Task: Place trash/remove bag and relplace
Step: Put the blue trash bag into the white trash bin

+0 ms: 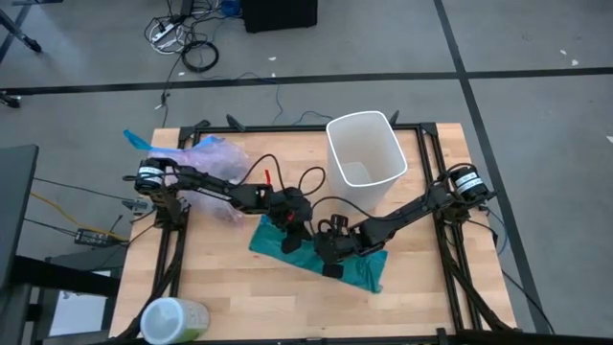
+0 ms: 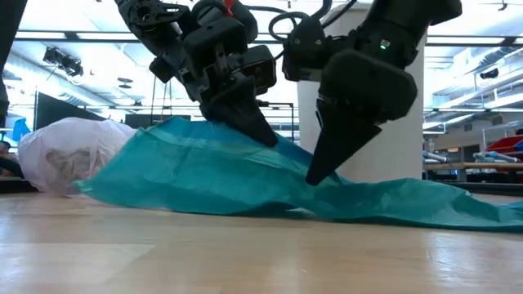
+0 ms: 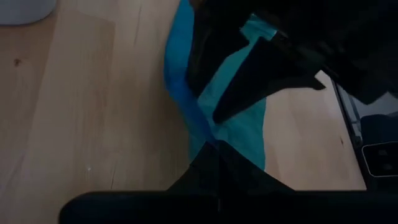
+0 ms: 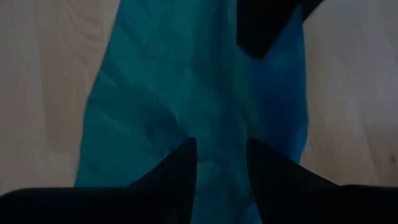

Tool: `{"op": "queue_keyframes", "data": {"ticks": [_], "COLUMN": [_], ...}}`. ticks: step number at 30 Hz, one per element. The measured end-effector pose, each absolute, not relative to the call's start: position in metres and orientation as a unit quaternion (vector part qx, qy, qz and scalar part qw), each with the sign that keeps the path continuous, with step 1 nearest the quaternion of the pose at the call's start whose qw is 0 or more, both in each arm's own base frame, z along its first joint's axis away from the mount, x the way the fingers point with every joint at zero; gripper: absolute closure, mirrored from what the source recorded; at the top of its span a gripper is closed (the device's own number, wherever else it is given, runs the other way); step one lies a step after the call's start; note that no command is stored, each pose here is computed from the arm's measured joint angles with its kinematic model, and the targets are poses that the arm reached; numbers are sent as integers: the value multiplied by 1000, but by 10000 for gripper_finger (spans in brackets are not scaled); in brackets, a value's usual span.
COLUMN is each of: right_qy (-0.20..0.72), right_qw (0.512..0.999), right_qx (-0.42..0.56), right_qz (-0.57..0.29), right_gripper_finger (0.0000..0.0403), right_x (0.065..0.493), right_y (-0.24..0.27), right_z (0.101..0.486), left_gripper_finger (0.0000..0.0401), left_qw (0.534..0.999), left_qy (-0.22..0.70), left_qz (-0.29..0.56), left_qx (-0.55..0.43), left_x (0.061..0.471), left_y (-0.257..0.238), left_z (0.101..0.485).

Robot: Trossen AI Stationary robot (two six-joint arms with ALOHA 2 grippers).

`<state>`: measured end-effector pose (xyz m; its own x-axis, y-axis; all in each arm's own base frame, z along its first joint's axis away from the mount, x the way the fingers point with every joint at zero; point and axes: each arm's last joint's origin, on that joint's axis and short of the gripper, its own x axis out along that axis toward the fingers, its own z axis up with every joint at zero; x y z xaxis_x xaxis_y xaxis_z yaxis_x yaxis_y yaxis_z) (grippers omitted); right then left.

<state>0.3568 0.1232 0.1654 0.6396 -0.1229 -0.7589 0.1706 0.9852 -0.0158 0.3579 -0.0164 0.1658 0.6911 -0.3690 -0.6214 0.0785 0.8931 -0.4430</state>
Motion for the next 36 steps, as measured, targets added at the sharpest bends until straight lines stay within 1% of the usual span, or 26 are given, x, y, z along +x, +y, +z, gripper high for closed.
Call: {"op": "queue_keyframes", "data": {"ticks": [6,10,13,16,18,21,24,27,36], "right_qy": [418,426,429,425,423,414,398,375,378], "right_qw": [903,898,897,898,898,901,904,912,906], "right_qx": [47,53,52,52,53,68,100,128,171], "right_qz": [-90,-97,-98,-102,-104,-113,-119,-107,-85], "right_gripper_finger": [278,296,327,379,395,399,402,403,403], "right_x": [354,351,350,350,351,353,353,352,328], "right_y": [122,121,121,121,120,121,125,141,188], "right_z": [161,156,155,155,156,158,160,163,162], "left_gripper_finger": [399,399,399,399,399,399,399,399,399], "left_qw": [907,908,908,908,908,908,911,908,906], "left_qy": [352,348,348,348,348,349,358,372,378], "left_qz": [-131,-131,-131,-131,-131,-131,-108,-81,-58], "left_qx": [-193,-192,-192,-192,-192,-191,-175,-176,-184], "left_x": [361,361,361,361,361,361,360,358,356], "left_y": [-17,-17,-17,-17,-17,-16,-13,-4,11], "left_z": [169,170,170,170,170,170,167,165,163]}}
